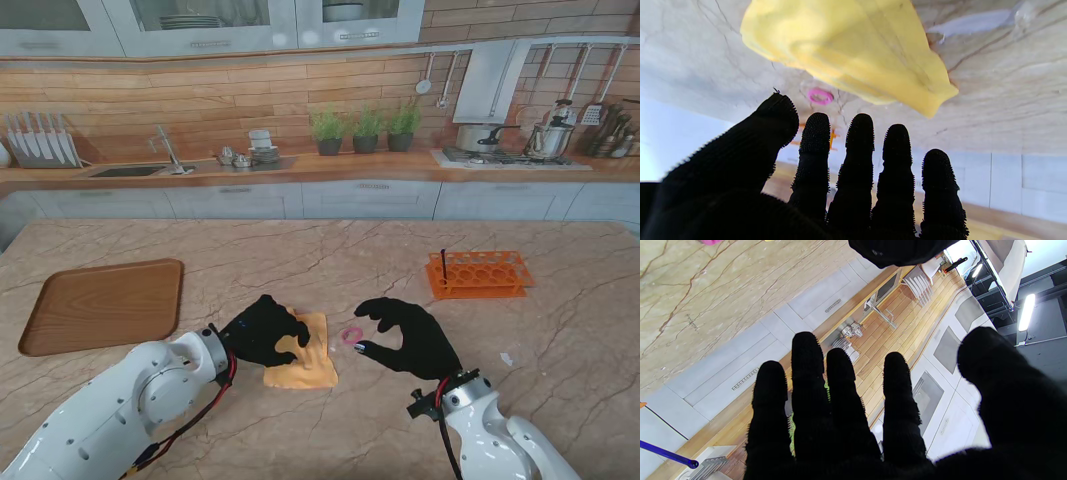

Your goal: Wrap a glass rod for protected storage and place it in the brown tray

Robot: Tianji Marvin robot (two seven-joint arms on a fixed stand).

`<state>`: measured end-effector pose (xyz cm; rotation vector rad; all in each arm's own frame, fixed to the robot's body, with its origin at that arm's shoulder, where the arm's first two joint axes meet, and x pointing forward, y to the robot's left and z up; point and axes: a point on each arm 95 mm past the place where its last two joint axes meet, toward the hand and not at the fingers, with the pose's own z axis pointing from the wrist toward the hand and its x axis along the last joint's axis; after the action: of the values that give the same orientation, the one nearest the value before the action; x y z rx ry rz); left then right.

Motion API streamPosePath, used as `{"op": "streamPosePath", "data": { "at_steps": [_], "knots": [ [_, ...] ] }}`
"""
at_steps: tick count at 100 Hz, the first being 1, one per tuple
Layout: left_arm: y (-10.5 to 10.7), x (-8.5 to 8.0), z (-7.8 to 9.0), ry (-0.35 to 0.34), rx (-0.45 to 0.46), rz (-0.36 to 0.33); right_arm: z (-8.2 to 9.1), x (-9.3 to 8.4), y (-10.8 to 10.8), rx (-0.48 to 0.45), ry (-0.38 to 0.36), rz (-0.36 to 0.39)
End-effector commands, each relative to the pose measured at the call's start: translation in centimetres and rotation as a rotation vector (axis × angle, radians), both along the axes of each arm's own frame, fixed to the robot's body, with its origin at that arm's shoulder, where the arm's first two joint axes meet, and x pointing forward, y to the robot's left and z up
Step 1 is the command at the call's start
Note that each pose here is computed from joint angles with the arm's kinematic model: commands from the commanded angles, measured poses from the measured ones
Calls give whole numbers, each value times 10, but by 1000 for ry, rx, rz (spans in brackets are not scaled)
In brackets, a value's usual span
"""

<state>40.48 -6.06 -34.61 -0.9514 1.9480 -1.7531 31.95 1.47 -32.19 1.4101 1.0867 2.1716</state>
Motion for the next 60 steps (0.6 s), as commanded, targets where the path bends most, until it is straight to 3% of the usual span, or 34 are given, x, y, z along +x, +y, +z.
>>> {"op": "streamPosePath", "data": {
  "at_steps": [1,31,60],
  "knots": [
    [-3,-4,0,-3,-33,0,0,0,2,0,2,-1],
    [4,-9,6,-26,-166,72,-2,1,2,-9,6,-5],
    [9,-14,9,-13,-384,207,-1,4,0,-24,-3,-3]
  ]
}}
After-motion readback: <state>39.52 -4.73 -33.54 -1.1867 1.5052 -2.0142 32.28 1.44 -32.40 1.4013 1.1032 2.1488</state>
